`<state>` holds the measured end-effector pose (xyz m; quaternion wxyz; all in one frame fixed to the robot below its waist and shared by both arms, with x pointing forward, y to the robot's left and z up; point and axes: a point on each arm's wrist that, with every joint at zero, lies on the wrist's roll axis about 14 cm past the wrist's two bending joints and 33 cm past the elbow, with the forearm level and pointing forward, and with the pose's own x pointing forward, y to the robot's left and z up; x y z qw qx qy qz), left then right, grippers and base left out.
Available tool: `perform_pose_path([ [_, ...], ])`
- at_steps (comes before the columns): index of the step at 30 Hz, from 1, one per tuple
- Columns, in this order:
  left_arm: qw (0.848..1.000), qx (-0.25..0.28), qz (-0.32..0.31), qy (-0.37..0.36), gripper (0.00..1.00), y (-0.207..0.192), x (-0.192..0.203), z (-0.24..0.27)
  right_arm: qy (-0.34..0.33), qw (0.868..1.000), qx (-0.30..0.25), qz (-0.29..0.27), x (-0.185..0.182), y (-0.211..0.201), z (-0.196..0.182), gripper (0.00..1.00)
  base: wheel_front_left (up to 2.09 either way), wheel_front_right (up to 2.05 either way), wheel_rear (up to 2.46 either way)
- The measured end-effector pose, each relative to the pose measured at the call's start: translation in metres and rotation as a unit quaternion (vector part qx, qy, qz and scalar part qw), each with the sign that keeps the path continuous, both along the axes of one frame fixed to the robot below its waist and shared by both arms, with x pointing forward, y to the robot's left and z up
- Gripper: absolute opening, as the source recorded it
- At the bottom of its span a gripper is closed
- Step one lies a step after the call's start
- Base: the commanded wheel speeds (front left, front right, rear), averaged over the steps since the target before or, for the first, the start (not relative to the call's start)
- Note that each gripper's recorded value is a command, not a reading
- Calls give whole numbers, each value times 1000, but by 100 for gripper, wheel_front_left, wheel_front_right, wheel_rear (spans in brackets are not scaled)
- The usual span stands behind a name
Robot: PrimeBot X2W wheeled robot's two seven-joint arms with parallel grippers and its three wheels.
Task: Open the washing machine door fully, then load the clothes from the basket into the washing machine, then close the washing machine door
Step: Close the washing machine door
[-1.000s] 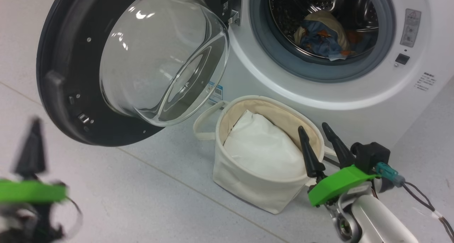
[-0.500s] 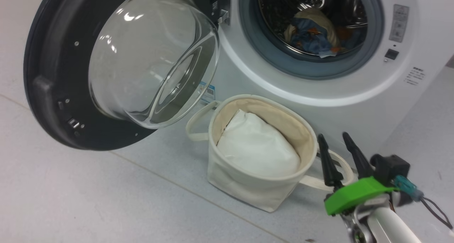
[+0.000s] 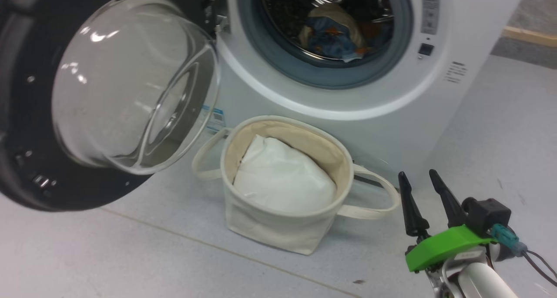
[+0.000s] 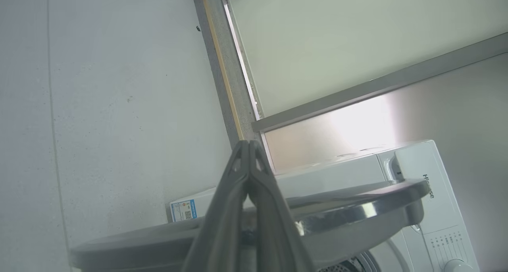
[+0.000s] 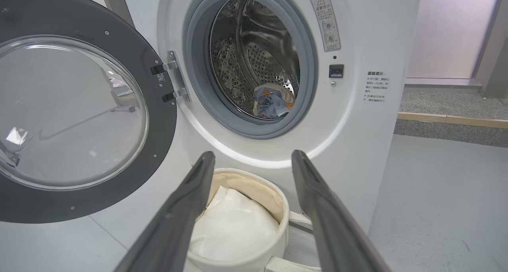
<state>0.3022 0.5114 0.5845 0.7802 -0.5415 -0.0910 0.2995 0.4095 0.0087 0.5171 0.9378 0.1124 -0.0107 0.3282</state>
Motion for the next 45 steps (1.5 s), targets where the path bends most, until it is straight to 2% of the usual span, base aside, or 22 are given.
perform_pose_path([
  [6,997,-37,-57,24,0,-21,23,-21,4,1000,-1,-15,1,-12,-3,100,0,0,0],
  [14,986,-73,-145,39,0,-42,28,-28,12,1000,0,-6,5,-4,-10,100,0,0,0],
  [22,957,-89,-269,61,0,-99,35,-38,12,1000,6,28,2,23,-7,100,0,0,0],
  [31,931,-56,-358,44,0,-149,36,-27,-1,999,18,45,-6,41,8,100,0,0,0],
  [35,907,-37,-416,50,0,-185,40,-29,-7,999,21,37,-8,36,13,100,0,0,0],
  [36,893,-32,-446,53,0,-207,43,-29,-5,999,22,29,-9,30,12,100,0,0,0],
  [37,893,-32,-446,53,0,-207,43,-29,-5,999,22,29,-9,30,12,100,0,0,0],
  [42,860,-14,-507,51,0,-260,50,-20,10,1000,22,3,-12,12,2,100,0,0,0],
  [45,847,-6,-529,48,0,-282,55,-13,10,999,28,-13,-12,2,4,100,0,0,0],
])
